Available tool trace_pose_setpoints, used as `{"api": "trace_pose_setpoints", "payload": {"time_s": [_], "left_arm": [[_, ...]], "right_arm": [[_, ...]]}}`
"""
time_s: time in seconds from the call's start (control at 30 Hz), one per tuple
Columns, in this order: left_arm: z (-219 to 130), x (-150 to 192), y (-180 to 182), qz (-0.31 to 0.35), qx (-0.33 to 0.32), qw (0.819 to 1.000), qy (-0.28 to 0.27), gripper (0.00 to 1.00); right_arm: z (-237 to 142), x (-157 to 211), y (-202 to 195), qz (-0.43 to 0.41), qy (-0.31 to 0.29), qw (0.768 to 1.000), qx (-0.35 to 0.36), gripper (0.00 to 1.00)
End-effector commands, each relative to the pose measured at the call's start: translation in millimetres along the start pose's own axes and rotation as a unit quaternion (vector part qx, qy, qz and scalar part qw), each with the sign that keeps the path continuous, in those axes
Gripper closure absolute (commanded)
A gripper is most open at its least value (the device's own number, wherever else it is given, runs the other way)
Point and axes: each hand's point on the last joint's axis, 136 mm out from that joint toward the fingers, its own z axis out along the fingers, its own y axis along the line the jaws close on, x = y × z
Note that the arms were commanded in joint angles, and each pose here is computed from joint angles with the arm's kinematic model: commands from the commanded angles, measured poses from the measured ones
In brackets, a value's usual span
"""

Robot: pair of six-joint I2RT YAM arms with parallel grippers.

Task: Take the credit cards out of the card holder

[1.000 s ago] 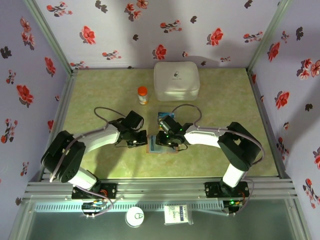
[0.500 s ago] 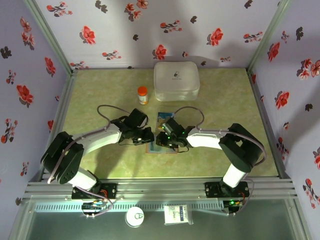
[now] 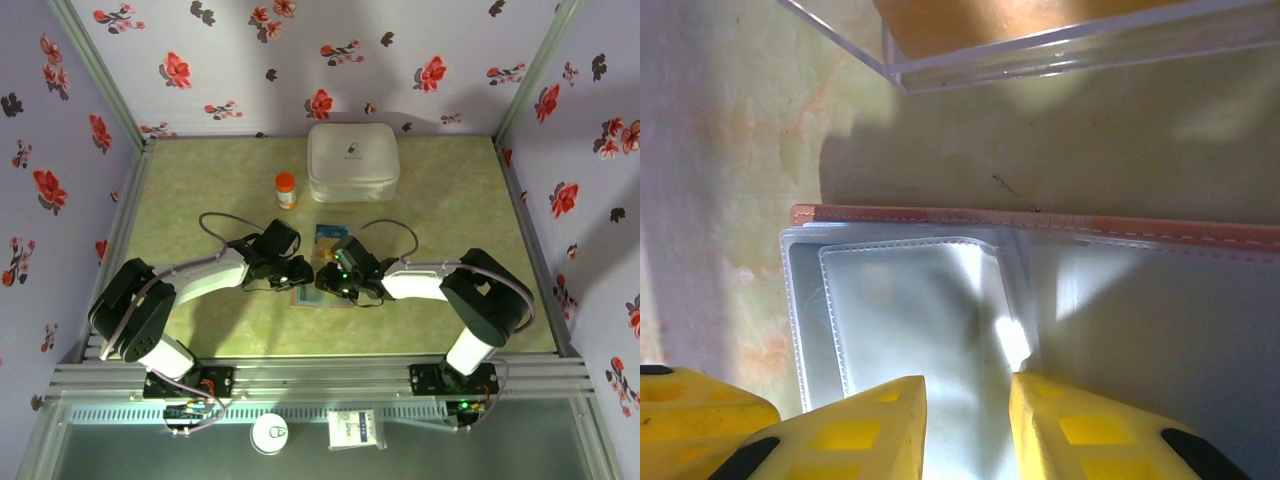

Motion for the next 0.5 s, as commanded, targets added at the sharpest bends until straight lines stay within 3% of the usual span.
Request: {"api": "trace_pose_setpoints", "payload": {"time_s": [0.0, 0.23, 0.47], "left_arm": [[4.8, 0.9, 5.0, -0.012, -0.008, 1.000, -0.004, 0.78], [10.3, 2.4, 12.4, -0.021, -0.019, 1.000, -0.002, 0.71], [16.2, 3.7, 15.7, -0.027, -0.023, 0.999, 0.003, 0.71]], "right_arm": [[-1.5, 0.6, -6.0, 0.024, 0.001, 1.000, -0.007, 0.72], [-3.0, -1.6, -9.7, 0.037, -0.003, 0.999, -0.014, 0.74], [-5.4, -3.3, -11.0, 0.046, -0.005, 0.999, -0.024, 0.74]]}}
